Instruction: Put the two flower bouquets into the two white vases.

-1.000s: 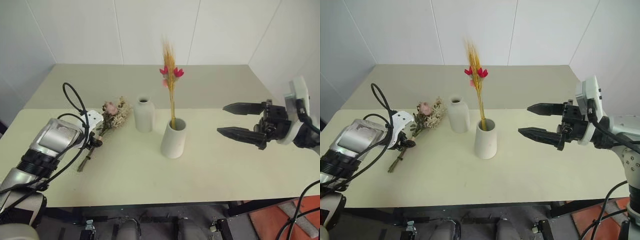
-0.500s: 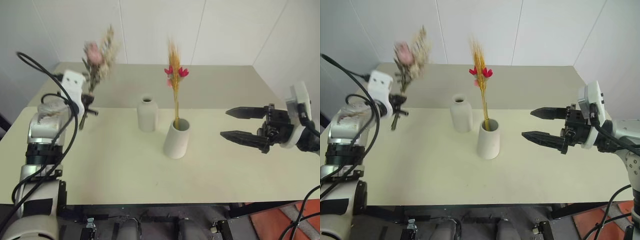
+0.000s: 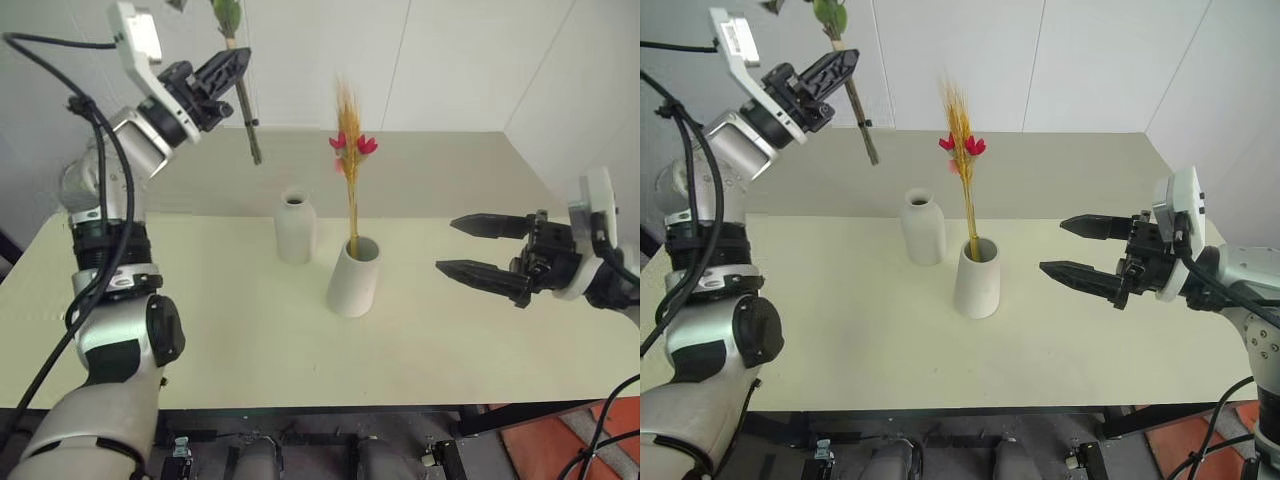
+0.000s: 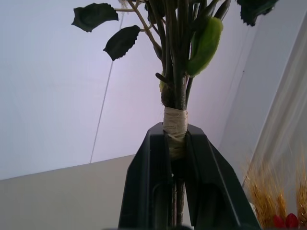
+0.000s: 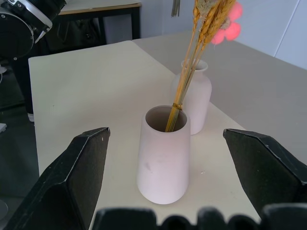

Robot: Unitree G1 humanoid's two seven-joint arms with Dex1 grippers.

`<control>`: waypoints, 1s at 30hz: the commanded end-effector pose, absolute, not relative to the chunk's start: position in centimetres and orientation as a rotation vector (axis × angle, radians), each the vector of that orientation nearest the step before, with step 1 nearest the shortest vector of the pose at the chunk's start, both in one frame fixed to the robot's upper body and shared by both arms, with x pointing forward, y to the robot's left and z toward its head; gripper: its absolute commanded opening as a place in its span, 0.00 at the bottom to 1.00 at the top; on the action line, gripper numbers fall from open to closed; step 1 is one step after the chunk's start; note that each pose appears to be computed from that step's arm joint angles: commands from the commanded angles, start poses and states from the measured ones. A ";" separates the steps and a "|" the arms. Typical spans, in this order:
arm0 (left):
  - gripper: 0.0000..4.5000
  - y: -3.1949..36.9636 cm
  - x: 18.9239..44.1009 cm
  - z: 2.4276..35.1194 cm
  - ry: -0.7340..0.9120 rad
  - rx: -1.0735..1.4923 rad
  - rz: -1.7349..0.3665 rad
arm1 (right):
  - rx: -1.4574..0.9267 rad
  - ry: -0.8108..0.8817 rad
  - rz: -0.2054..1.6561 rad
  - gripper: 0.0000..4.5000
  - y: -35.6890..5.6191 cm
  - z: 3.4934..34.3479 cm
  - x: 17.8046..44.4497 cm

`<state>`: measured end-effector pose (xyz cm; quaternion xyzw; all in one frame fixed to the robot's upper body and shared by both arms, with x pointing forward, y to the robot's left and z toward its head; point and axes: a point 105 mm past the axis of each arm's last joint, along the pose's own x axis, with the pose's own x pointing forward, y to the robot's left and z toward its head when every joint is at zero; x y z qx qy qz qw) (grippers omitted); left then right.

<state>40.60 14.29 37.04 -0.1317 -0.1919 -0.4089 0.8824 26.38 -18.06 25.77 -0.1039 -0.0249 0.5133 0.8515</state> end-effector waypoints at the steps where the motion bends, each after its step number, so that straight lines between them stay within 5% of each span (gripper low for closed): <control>1: 0.02 12.7 40.8 37.2 -0.421 -0.221 -0.905 | -0.251 -0.129 1.064 1.00 -18.1 27.3 25.6; 28: 0.02 10.9 42.7 28.9 -0.304 -0.117 -0.882 | -0.231 -0.133 1.010 1.00 -18.4 27.7 25.2; 30: 0.18 11.1 42.5 28.5 -0.287 -0.110 -0.878 | -0.231 -0.132 1.009 1.00 -18.5 27.7 25.2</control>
